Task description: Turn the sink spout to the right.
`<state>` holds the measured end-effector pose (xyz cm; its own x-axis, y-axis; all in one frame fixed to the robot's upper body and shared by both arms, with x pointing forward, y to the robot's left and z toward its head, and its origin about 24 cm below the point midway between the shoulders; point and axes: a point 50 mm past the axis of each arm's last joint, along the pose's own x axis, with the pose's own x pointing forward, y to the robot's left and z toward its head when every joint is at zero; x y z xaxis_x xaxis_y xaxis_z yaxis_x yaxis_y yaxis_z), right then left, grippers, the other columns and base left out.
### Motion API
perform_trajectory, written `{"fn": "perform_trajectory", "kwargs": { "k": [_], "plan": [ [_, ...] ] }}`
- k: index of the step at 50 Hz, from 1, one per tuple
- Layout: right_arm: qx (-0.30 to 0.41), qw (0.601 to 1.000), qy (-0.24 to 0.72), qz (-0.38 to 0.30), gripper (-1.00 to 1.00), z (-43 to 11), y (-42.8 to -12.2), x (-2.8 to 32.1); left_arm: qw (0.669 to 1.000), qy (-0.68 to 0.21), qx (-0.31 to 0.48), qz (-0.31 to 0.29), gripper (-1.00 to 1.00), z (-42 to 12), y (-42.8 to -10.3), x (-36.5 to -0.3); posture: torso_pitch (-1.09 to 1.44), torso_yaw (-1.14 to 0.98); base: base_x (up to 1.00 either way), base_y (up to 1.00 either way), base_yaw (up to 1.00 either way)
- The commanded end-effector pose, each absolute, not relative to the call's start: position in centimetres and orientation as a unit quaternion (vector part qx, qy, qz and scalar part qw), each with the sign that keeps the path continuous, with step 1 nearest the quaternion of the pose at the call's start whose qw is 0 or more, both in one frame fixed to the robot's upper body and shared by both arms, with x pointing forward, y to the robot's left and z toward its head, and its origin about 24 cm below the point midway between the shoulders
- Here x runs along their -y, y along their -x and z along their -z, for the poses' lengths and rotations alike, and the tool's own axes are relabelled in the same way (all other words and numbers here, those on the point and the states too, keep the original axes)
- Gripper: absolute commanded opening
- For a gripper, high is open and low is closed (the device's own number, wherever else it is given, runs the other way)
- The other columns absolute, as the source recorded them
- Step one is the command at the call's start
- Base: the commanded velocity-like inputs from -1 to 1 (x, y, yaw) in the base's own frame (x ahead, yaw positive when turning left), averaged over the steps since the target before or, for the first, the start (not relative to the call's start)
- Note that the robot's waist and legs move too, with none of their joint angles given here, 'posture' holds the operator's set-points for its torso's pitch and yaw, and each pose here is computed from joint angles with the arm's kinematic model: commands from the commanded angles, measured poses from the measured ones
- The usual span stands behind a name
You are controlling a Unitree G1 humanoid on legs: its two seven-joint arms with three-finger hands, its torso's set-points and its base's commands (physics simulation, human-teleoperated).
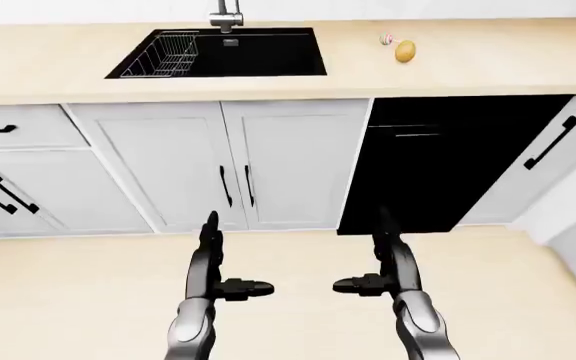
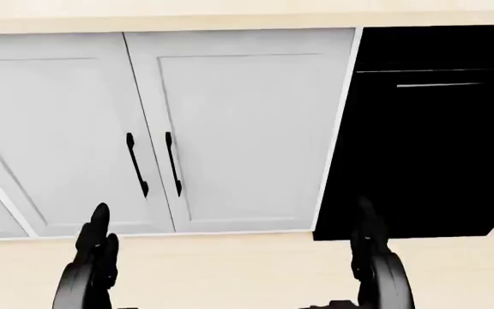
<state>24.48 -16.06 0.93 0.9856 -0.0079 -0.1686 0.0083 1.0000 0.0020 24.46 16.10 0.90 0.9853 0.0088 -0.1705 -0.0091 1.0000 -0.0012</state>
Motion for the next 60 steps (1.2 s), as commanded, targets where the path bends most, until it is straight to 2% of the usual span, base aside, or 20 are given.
{"fn": "perform_trajectory", "kwargs": {
  "k": [1, 12, 19, 31, 42, 60],
  "plan": [
    [0.005, 1.0, 0.009, -0.01, 1.0, -4.5, -25.4, 15.6, 0.999, -0.031, 0.008, -0.005, 1.0, -4.3, -25.1, -15.7, 0.0, 0.0, 0.0, 0.0, 0.0],
    [-0.011, 1.0, 0.009, -0.027, 1.0, -3.9, -25.4, 14.8, 0.999, -0.042, 0.012, -0.015, 1.0, -4.5, -25.0, -16.0, 0.0, 0.0, 0.0, 0.0, 0.0],
    [-0.021, 0.999, 0.023, -0.005, 1.0, -3.6, -25.3, 15.0, 0.999, -0.046, 0.014, -0.02, 1.0, -4.5, -25.1, -16.1, 0.0, 0.0, 0.0, 0.0, 0.0],
    [-0.022, 0.999, 0.032, -0.006, 1.0, -3.5, -25.3, 14.9, 0.998, -0.048, 0.018, -0.018, 1.0, -4.8, -25.1, -16.2, 0.0, 0.0, 0.0, 0.02, 0.0],
    [-0.021, 0.999, 0.036, -0.01, 1.0, -3.6, -25.3, 14.7, 0.998, -0.05, 0.02, -0.018, 1.0, -4.9, -24.9, -16.2, 0.0, 0.0, 0.0, 0.79, 0.0],
    [-0.022, 0.999, 0.031, -0.011, 1.0, -3.4, -25.4, 14.8, 0.998, -0.049, 0.02, -0.023, 1.0, -4.9, -25.2, -16.5, 0.0, 0.0, 0.0, 0.0, 0.0]
  ]
}}
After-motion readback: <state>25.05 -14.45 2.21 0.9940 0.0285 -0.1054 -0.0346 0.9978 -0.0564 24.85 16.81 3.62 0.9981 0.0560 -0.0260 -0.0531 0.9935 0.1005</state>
